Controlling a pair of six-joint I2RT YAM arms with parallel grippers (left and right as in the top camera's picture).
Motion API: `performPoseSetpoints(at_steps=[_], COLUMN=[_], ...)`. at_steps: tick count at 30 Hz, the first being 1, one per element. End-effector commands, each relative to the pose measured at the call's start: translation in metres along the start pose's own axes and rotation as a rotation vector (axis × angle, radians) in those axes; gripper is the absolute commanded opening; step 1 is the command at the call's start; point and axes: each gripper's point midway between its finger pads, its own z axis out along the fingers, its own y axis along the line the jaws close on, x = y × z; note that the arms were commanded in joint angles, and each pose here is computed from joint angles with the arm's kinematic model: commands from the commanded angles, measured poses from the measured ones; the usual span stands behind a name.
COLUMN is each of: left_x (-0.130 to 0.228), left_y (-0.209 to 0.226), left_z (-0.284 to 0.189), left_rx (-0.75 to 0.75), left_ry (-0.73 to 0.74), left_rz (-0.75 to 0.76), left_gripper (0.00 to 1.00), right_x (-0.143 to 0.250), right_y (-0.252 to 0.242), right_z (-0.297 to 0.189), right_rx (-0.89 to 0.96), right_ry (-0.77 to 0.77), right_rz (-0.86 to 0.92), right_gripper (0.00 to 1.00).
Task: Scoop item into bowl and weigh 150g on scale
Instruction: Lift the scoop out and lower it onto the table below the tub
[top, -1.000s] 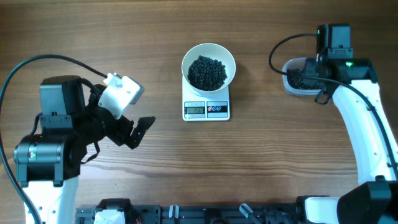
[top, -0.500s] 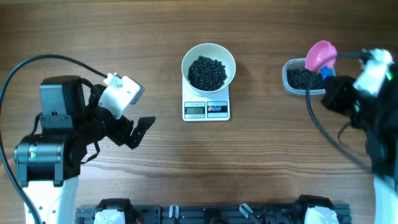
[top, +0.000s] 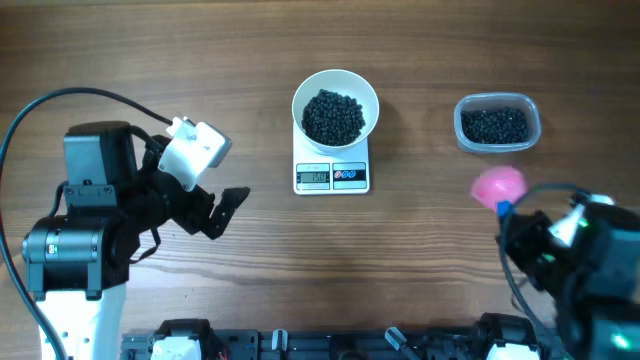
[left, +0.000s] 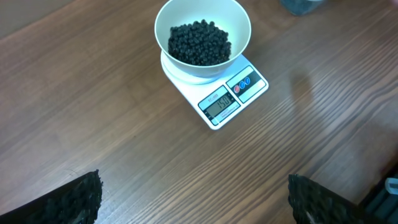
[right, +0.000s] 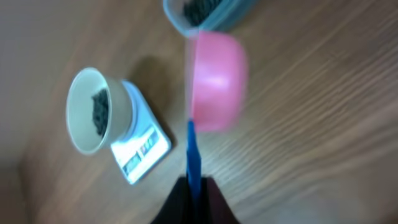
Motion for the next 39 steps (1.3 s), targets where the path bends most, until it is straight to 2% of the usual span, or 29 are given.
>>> performPoseSetpoints(at_steps=[1,4,9,19,26,28,32,35,39], left_x=[-0.006,-0.006,-0.006,-0.006,-0.006,-0.006,-0.006,-0.006,-0.006], left_y=[0.000,0.000,0.000,0.000,0.000,0.000,0.000,0.000,0.000], left_z=[-0.003,-0.003,-0.003,-0.003,-0.003,-0.003,-0.003,-0.003,-0.003], left_rx=[0.005,0.005,0.005,0.005,0.005,0.005,0.005,0.005,0.005], left_ry=[-0.021,-0.021,-0.021,-0.021,-0.021,-0.021,-0.021,-0.021,-0.021], left_rz=[0.021,0.021,0.021,0.021,0.021,0.021,0.021,0.021,0.021], left_gripper=[1.00,1.00,1.00,1.00,1.00,1.00,1.00,1.00,1.00], right_x=[0.028,0.031,0.038,0.046,0.045,0.044,0.044,0.044,0.043], right_y=[0.008,0.014,-0.003,-0.034,-0.039,-0.039,-0.039,-0.040,-0.043], right_z=[0.048,0.081,0.114,0.147,0.153,0.153,0.153,0.153,0.154], right_rx=[-0.177,-0.312,-0.354,-0.363,-0.388,-0.391,-0.389,-0.386,-0.373], right_ry=[0.134,0.125,0.097,0.032,-0.005,-0.007,-0.011,-0.012,-0.018], right_rz=[0.028,0.016,0.054,0.201,0.245,0.244,0.244,0.246,0.251], right_gripper=[0.04,0.04,0.04,0.04,0.06,0.10,0.26,0.31,0.46])
